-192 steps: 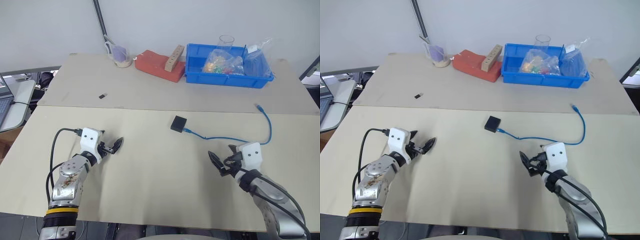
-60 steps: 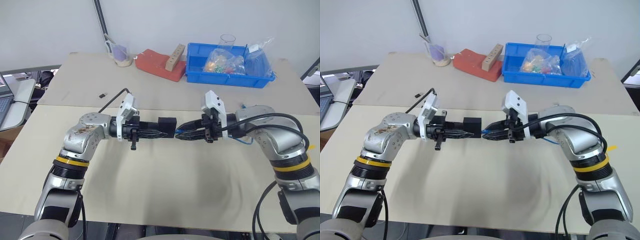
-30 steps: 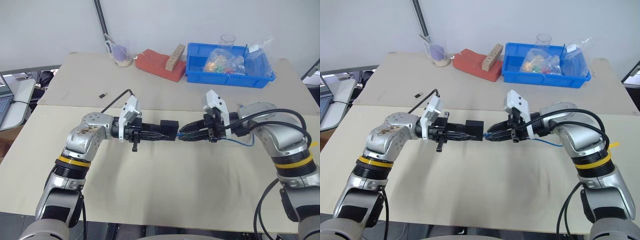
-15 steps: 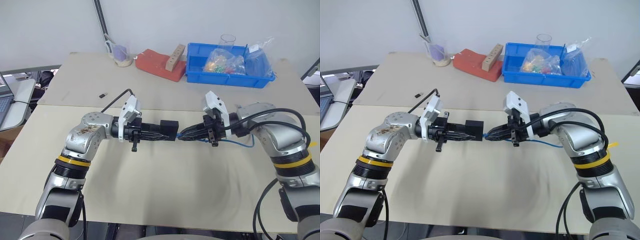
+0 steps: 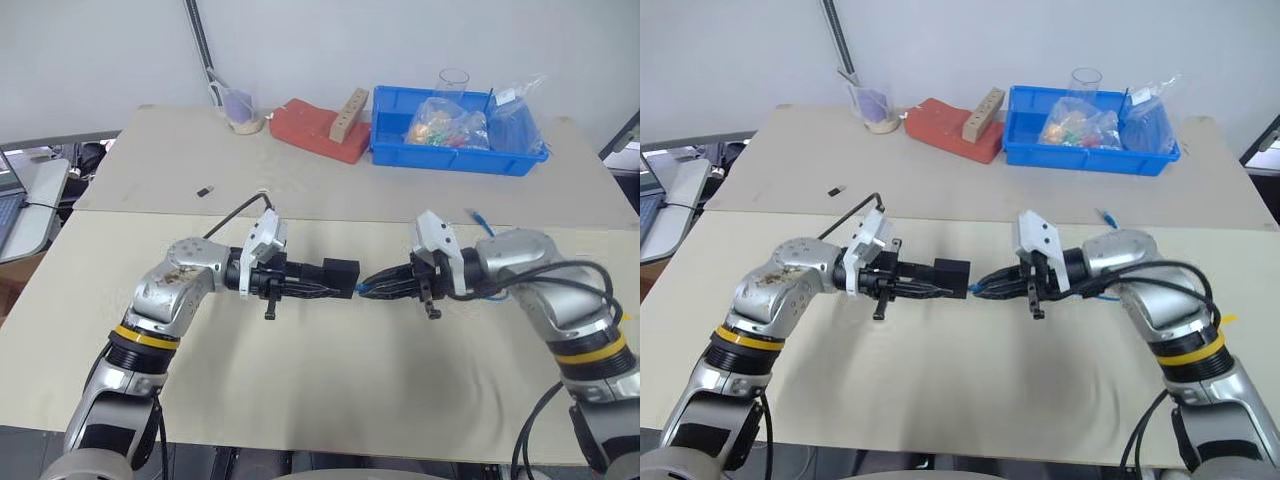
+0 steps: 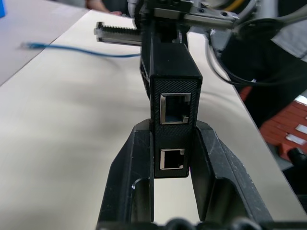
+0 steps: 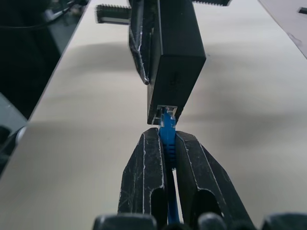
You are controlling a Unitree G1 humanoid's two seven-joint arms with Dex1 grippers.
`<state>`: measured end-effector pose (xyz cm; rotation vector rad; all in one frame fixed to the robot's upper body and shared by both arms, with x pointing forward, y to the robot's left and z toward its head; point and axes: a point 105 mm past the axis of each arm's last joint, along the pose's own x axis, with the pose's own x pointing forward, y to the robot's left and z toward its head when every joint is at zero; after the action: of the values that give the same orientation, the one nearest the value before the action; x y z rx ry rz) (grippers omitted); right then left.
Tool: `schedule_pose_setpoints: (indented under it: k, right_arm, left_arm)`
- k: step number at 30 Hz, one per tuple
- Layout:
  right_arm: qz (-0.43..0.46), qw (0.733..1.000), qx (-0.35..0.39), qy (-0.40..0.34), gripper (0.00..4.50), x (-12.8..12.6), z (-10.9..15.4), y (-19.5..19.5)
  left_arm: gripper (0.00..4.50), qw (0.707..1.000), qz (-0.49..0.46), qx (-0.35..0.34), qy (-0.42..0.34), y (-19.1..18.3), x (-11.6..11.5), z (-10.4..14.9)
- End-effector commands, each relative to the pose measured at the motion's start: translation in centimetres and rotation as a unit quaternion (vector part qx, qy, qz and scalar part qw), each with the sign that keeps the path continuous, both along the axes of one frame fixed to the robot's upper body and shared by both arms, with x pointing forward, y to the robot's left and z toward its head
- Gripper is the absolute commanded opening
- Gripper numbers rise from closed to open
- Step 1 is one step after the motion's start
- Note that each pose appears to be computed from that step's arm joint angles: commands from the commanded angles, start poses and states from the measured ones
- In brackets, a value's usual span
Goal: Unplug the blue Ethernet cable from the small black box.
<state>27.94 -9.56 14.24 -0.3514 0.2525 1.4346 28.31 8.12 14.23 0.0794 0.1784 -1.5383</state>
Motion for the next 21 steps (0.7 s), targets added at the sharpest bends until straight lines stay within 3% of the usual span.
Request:
schedule_pose_setpoints:
  k: [1,7,9,14,21]
  right_arm:
    - [-0.097,0.993,-0.066,0.018,0.02,1.2,-1.7,-4.3]
    - [-0.057,0.997,-0.044,0.02,0.02,0.7,1.3,-2.8]
    - [-0.039,0.998,-0.039,0.025,0.99,0.3,2.3,-2.1]
    - [-0.02,0.999,-0.03,0.019,2.66,0.0,3.9,-0.9]
    - [-0.023,0.999,-0.027,0.012,2.66,0.7,4.3,-0.4]
  left_arm:
    - [0.52,0.995,0.085,0.003,-0.053,4.3,1.5,2.5]
    - [0.52,0.996,0.067,0.001,-0.057,3.5,1.3,2.7]
    - [0.52,0.997,0.058,-0.003,-0.058,3.0,1.2,2.8]
    - [0.52,0.997,0.037,-0.013,-0.062,1.8,1.3,3.0]
    - [0.52,0.998,0.007,-0.015,-0.064,0.7,1.2,3.3]
